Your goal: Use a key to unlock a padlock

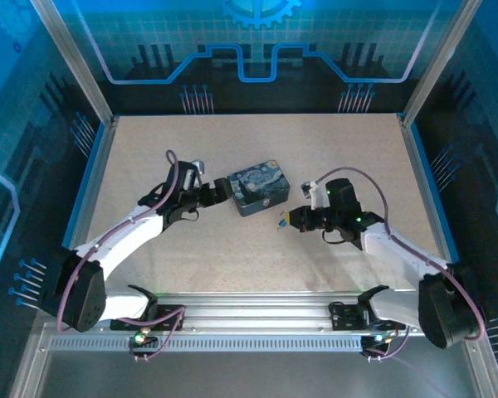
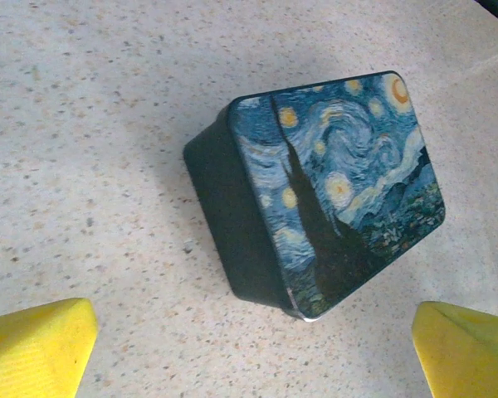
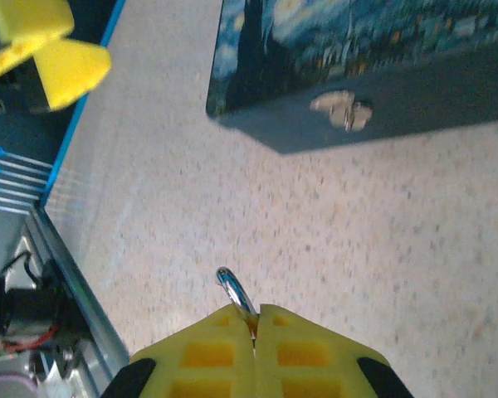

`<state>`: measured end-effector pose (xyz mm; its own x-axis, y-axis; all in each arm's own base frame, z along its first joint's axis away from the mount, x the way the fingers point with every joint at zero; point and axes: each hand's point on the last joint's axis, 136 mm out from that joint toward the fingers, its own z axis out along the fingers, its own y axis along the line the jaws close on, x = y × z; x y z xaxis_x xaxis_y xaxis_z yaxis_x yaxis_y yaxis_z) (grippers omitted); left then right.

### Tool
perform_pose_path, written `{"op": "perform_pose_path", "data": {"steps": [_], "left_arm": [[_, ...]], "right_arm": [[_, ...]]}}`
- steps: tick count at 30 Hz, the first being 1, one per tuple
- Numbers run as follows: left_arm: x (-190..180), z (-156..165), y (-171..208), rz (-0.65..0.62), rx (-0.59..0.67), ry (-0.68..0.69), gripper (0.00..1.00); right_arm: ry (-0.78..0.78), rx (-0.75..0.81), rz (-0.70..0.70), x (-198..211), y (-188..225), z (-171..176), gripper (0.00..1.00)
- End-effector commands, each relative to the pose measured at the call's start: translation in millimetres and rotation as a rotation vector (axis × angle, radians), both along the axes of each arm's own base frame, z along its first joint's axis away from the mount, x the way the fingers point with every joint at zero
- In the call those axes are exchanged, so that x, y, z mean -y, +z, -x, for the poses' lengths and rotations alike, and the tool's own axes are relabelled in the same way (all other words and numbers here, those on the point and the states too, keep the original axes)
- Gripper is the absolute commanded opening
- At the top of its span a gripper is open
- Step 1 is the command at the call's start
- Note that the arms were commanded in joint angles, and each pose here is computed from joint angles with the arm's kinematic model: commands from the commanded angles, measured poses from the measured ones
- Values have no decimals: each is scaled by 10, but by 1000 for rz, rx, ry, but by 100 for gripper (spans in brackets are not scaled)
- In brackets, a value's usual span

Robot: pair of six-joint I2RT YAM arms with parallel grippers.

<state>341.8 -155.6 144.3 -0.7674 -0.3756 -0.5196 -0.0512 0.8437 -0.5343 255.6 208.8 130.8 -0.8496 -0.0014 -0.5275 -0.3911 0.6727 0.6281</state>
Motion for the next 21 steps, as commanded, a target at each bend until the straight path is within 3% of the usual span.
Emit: {"op": "perform_pose_path", "data": {"steps": [1,11,21], "left_arm": [[-132,76,-40,-41,4,11,99],[-95,147,-69,7,-3,4,99],[-83,170,-93,12,-17,-1,99]], "right_arm": [[8,-123,108,119,-160,366,6],[32,-257,195,140,-583,782,6],[80,-307,211,17,-806,748,7]]}}
